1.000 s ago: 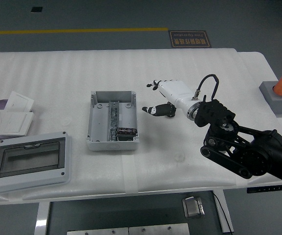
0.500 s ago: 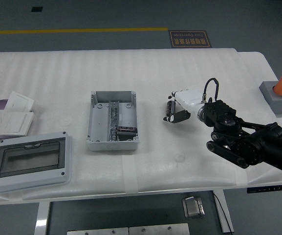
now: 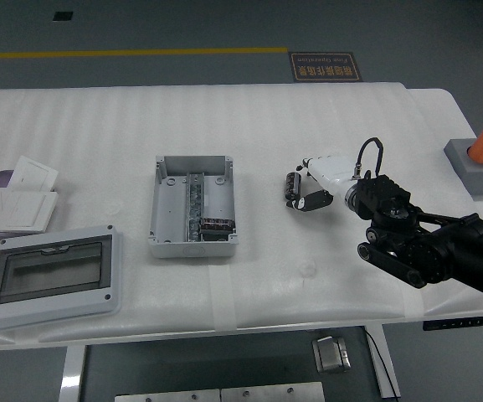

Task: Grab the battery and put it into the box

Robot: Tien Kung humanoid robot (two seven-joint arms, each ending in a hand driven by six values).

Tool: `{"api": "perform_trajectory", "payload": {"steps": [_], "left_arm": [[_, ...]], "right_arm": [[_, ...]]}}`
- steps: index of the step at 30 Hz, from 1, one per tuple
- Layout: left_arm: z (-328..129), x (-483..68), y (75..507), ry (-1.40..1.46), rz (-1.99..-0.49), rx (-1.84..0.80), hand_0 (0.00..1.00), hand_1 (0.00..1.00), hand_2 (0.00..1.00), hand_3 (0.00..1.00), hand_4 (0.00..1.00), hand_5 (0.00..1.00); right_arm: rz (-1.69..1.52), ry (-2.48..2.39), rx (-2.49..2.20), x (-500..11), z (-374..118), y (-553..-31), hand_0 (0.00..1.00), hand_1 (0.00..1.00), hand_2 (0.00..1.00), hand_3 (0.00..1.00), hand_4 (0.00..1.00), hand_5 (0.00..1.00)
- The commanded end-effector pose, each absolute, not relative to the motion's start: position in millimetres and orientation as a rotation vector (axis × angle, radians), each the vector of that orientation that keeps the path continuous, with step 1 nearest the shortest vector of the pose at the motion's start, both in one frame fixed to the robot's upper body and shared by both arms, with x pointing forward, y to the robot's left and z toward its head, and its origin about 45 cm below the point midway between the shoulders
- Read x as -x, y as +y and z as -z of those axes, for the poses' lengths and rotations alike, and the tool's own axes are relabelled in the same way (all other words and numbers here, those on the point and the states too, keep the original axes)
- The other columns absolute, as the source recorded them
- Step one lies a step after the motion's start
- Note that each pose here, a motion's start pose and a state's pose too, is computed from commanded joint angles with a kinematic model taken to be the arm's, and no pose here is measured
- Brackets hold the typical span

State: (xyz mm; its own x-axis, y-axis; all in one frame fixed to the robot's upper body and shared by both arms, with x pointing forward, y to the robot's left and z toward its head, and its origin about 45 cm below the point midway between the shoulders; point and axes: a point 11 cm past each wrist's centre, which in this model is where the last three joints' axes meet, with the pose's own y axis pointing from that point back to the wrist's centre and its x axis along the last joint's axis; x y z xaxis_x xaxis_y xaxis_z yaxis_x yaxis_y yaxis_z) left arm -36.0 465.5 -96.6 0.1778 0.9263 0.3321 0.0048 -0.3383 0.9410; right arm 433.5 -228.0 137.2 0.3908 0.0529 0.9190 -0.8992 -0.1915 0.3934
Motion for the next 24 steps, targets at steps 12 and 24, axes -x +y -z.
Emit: {"api": "perform_trajectory", "payload": {"steps": [12, 24], "left_arm": [[97, 38, 464, 0.922, -1.294, -1.563, 0.635, 0.661, 0.552, 0.609, 0.718, 0.472], [97, 39, 463, 0.925, -1.292, -1.563, 0.635, 0.661, 0.553, 0.612, 0.724, 0.481]], "right_arm": [[-1.056, -0.787, -1.505, -432, -134, -228, 0.385, 0.598, 0.632, 0.697, 0.484, 0.467], [-1.087, -0.851, -1.553, -429, -152, -219, 0.383, 0.59, 0.622, 0.692, 0.466, 0.479]]}}
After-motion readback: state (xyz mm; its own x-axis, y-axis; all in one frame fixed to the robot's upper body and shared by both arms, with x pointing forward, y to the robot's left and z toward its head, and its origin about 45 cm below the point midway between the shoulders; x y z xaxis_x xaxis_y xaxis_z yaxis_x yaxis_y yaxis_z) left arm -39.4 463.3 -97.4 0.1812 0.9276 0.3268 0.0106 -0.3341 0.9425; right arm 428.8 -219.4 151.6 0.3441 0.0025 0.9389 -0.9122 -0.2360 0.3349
